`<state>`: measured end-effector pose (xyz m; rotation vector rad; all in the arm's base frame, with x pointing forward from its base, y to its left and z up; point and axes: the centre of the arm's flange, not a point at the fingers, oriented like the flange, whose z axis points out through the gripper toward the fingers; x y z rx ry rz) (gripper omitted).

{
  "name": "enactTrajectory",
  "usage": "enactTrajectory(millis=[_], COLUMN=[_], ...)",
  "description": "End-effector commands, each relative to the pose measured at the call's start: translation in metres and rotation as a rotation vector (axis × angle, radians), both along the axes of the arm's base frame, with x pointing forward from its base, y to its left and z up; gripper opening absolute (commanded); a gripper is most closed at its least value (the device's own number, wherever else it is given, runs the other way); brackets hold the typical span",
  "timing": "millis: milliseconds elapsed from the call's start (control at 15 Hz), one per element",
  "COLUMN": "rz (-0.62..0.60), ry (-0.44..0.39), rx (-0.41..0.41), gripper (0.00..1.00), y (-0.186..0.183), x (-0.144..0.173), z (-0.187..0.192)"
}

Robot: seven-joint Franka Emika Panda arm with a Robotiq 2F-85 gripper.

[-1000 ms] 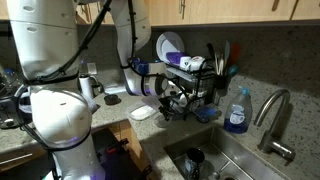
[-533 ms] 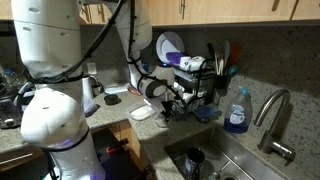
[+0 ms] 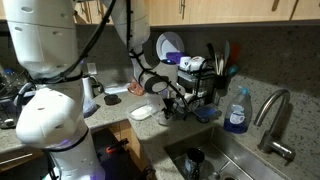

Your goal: Pour the contents in the clear bowl on the right into the bowl on the left

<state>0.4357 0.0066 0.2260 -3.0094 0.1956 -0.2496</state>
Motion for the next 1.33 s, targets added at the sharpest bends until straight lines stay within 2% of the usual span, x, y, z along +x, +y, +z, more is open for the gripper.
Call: enactTrajectory(millis=[0, 467, 1267], rz=[0.004, -0.007, -0.024], ry=[0.043, 0.131, 0.238], rx=[0.017, 0.044, 0.111], gripper=[0.03, 0.03, 0.03], y=[-0.010, -0.016, -0.020], x=[0.001, 0.005, -0.002], z=[0.019, 0.012, -0.025])
